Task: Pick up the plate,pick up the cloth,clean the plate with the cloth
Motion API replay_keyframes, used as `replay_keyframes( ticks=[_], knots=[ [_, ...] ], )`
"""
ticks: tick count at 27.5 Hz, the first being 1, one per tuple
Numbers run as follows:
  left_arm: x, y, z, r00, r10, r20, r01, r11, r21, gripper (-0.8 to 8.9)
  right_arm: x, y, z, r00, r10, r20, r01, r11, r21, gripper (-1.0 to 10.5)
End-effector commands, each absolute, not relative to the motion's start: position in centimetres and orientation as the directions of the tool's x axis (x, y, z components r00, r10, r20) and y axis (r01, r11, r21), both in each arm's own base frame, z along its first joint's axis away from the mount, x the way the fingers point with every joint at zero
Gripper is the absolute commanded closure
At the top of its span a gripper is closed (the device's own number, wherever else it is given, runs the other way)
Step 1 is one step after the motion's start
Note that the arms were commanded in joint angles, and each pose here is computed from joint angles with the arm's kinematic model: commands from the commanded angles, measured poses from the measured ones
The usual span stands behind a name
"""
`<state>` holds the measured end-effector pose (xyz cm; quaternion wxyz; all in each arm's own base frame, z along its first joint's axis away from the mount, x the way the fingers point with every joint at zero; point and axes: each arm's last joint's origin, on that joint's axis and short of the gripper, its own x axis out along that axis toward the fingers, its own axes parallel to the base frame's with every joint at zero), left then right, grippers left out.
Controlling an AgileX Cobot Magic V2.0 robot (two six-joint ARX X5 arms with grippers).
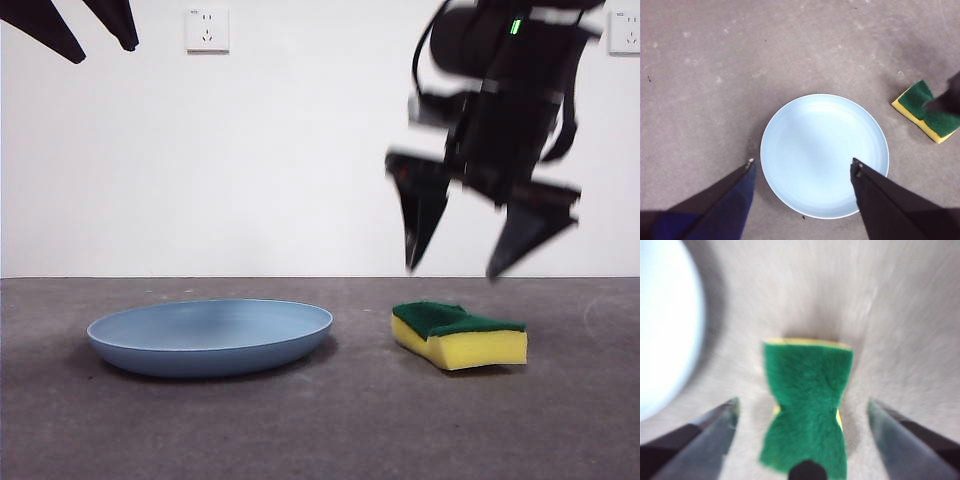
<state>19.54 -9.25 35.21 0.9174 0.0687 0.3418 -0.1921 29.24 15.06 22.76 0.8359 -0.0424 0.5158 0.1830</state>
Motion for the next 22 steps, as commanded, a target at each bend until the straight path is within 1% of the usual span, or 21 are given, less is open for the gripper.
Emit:
replay_keyframes(
  ticks=[1, 2, 3, 5, 7, 11, 15, 17, 18, 22],
  knots=[
    [19.5, -9.3, 35.0, 0.685, -0.305, -0.661, 0.400, 0.916, -0.008, 6.04, 27.9, 14.4, 25.3, 0.453, 0.292, -0.842, -0.367, 0.922, 0.123, 9.0],
    [19.5, -9.3, 34.9, 0.681, -0.303, -0.667, 0.402, 0.915, -0.005, 7.18, 27.1, 14.0, 26.8, 0.487, 0.310, -0.817, -0.395, 0.912, 0.110, 9.7],
    [19.5, -9.3, 34.9, 0.678, -0.302, -0.670, 0.404, 0.915, -0.004, 8.13, 26.5, 13.7, 28.0, 0.518, 0.325, -0.791, -0.410, 0.906, 0.103, 9.6],
    [19.4, -9.3, 34.9, 0.678, -0.304, -0.669, 0.405, 0.914, -0.005, 8.22, 24.9, 12.9, 30.5, 0.582, 0.358, -0.730, -0.431, 0.897, 0.096, 9.6],
    [19.1, -9.4, 35.4, 0.700, -0.323, -0.637, 0.414, 0.910, -0.007, 8.22, 23.0, 11.9, 33.0, 0.643, 0.389, -0.660, -0.442, 0.892, 0.095, 9.6],
    [16.0, -9.0, 37.5, 0.754, -0.378, -0.538, 0.456, 0.890, 0.013, 8.22, 19.3, 10.9, 36.3, 0.714, 0.448, -0.537, -0.500, 0.864, 0.056, 9.6],
    [13.8, -8.1, 38.7, 0.818, -0.371, -0.439, 0.436, 0.898, 0.054, 8.22, 17.1, 10.3, 37.0, 0.734, 0.486, -0.475, -0.540, 0.842, 0.027, 9.6],
    [12.5, -7.4, 38.1, 0.840, -0.392, -0.374, 0.440, 0.897, 0.047, 8.22, 15.7, 10.0, 36.3, 0.747, 0.517, -0.418, -0.560, 0.828, 0.025, 9.6],
    [12.2, -7.2, 37.7, 0.845, -0.395, -0.361, 0.439, 0.897, 0.045, 8.22, 15.3, 9.8, 36.0, 0.759, 0.511, -0.403, -0.552, 0.834, 0.019, 9.6],
    [11.0, -6.4, 34.7, 0.862, -0.383, -0.331, 0.420, 0.907, 0.044, 8.22, 14.0, 9.1, 33.6, 0.816, 0.439, -0.376, -0.482, 0.876, -0.024, 9.6]
  ],
)
